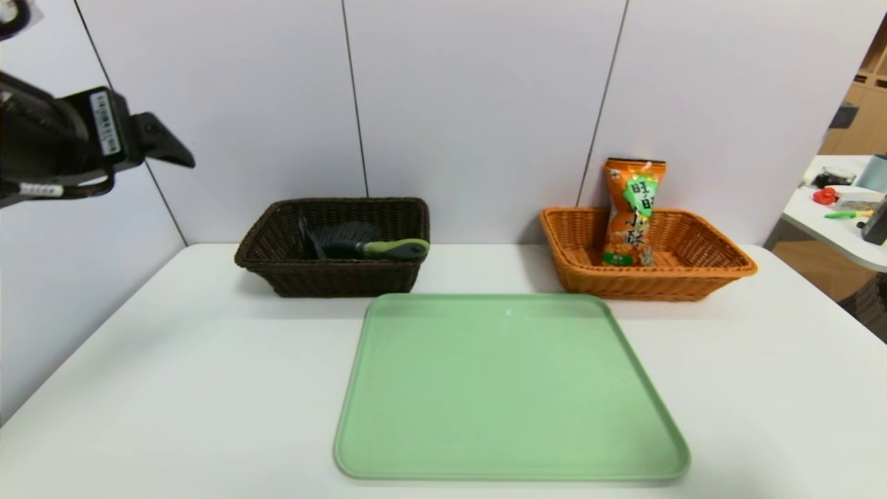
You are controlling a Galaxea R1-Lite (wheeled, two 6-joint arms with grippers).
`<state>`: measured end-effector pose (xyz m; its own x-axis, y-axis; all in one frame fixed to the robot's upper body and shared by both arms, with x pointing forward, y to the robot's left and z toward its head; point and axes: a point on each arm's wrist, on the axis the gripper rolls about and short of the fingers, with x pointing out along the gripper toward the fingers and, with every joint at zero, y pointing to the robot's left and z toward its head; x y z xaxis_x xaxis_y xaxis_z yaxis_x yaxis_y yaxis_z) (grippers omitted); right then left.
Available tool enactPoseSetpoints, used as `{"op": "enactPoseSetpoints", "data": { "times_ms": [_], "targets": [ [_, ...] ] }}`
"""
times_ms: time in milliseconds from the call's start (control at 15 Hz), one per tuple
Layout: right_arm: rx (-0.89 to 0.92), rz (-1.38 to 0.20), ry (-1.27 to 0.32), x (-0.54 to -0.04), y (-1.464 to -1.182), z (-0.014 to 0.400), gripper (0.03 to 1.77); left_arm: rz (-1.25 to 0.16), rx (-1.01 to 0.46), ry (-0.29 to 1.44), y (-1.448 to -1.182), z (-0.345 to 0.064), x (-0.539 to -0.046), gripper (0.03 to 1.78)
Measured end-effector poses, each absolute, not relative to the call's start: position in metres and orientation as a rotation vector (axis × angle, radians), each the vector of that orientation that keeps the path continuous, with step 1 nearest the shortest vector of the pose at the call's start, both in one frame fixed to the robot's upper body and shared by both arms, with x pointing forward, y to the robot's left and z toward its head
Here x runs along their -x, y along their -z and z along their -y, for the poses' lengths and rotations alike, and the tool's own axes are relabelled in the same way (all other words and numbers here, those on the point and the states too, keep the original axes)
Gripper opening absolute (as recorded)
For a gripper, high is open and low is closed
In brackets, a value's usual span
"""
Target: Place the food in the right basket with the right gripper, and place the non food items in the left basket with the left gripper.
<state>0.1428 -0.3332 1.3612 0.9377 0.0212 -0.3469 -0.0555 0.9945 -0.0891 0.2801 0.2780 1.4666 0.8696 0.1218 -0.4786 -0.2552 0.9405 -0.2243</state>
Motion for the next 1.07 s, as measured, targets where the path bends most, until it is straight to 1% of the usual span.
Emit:
{"op": "enactPoseSetpoints", "data": {
  "times_ms": [133,333,533,800,1067],
  "targets": [
    [0.168,-0.337,-0.015,-0.137,-1.363,0.335,1.70,-0.495,0.253,-0.234,-1.453,-0.292,-0.248,1.64],
    [0.236,-0.400,-0.003,-0.124,-1.353,0.336,1.70,-0.480,0.241,-0.303,-1.437,-0.315,-0.202,1.66],
    [0.235,-0.436,0.000,-0.115,-1.340,0.337,1.70,-0.433,0.253,-0.375,-1.419,-0.331,-0.163,1.67],
    [0.204,-0.430,0.027,-0.102,-1.328,0.338,1.70,-0.312,0.306,-0.406,-1.401,-0.339,-0.130,1.68],
    [0.197,-0.448,0.036,-0.075,-1.314,0.337,1.70,-0.303,0.273,-0.403,-1.376,-0.342,-0.104,1.69]
  ]
}}
